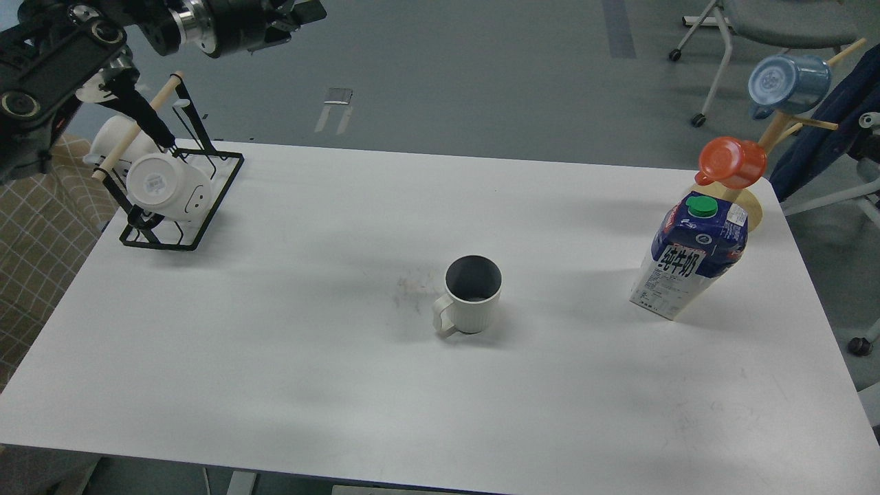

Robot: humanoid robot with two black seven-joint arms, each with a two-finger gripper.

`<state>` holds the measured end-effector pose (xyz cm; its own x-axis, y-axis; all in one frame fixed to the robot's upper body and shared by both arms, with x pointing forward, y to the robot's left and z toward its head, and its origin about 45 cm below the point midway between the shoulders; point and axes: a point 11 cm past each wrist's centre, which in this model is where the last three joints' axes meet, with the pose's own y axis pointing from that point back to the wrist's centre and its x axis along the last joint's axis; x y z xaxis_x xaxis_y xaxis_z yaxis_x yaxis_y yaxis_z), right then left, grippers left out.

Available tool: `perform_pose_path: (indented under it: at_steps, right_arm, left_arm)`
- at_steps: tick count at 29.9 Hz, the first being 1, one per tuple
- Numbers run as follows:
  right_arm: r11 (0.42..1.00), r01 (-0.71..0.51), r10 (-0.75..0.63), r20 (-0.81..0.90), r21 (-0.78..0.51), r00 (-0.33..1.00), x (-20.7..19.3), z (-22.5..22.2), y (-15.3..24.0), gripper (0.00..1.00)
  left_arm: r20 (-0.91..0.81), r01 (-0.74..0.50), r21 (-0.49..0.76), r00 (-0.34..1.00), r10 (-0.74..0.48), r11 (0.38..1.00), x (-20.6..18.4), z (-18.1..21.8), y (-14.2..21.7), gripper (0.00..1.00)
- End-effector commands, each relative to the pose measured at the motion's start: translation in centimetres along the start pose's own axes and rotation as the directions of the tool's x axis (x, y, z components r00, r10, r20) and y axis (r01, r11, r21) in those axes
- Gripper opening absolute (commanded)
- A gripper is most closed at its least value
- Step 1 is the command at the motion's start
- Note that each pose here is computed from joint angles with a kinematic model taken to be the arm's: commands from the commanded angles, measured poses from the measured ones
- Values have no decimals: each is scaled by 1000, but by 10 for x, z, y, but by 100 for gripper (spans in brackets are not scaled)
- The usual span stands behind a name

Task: Place cup and milk with both arms

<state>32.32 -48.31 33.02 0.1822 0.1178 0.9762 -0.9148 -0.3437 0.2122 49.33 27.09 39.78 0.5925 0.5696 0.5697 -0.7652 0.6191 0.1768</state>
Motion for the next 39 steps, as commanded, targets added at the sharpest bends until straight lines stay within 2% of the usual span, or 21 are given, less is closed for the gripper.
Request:
perform_pose_path:
  at_steps: [1, 7, 13, 17, 39]
  right_arm:
    - [1000, 5, -4, -51, 12, 999, -22, -4, 8, 100]
    - [995, 75, -69, -102, 59, 992, -69, -18, 21, 100]
    - [985, 103, -87, -117, 137, 989, -100, -43, 6, 100]
    - [983, 110, -92, -128, 146, 988, -117, -47, -6, 100]
    - [981, 23, -6, -85, 195, 996, -139, -80, -55, 100]
  left_arm:
    - [-5, 5, 4, 1000, -5, 1000, -3, -3, -1, 98]
    - [-19, 11, 18, 1000, -11, 1000, -8, -12, 0, 98]
    - [-25, 14, 29, 1000, -13, 999, -10, -19, 2, 98]
    - [-30, 18, 34, 999, -17, 999, -13, -23, 2, 98]
    - [-31, 15, 37, 999, -13, 999, -12, -24, 3, 98]
